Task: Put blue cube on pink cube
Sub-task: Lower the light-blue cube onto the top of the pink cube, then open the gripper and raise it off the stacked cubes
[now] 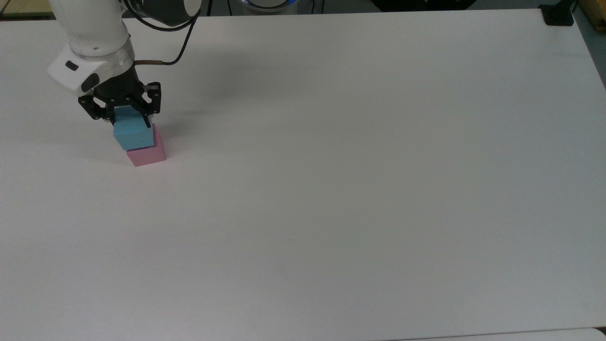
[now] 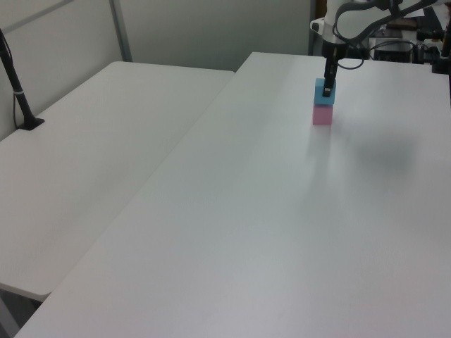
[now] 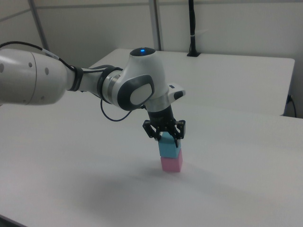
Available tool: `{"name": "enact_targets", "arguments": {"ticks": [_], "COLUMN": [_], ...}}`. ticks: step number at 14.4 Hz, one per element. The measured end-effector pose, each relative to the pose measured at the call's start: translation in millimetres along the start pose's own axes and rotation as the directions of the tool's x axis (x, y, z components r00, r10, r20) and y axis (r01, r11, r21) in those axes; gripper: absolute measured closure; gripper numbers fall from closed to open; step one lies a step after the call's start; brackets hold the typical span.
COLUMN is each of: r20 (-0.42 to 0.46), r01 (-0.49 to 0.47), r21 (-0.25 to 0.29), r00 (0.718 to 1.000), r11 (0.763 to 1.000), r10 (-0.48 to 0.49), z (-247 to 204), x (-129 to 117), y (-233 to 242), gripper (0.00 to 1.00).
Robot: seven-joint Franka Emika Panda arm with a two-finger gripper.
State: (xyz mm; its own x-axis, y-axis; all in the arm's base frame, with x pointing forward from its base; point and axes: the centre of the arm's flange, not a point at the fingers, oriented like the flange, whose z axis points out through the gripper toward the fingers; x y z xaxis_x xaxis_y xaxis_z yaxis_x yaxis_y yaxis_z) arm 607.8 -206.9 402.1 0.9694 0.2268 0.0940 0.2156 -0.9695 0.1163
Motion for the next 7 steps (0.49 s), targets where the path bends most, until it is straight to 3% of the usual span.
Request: {"name": "enact_targets", "arguments": {"ticks": [2,5,6,7], "r20": [0.001,-0.001,-0.003,-0.004], "r01": [-0.003,-0.004,-0.005,-0.007], "r21": [0.001,-0.001,-0.002,-0.003], "r00": [1.0,1.0,1.0,1.0], "r11": [1.0,1.0,1.0,1.0], "r10": [0.003,0.004,0.005,0.007], "z": [0.8,-0.3,-1.0,-1.9], "x": [0.1,0.4,0.5,0.1], "y": [-0.3,0.0,0.3,1.3], "gripper": [0.38,0.06,0.0,0.0]}}
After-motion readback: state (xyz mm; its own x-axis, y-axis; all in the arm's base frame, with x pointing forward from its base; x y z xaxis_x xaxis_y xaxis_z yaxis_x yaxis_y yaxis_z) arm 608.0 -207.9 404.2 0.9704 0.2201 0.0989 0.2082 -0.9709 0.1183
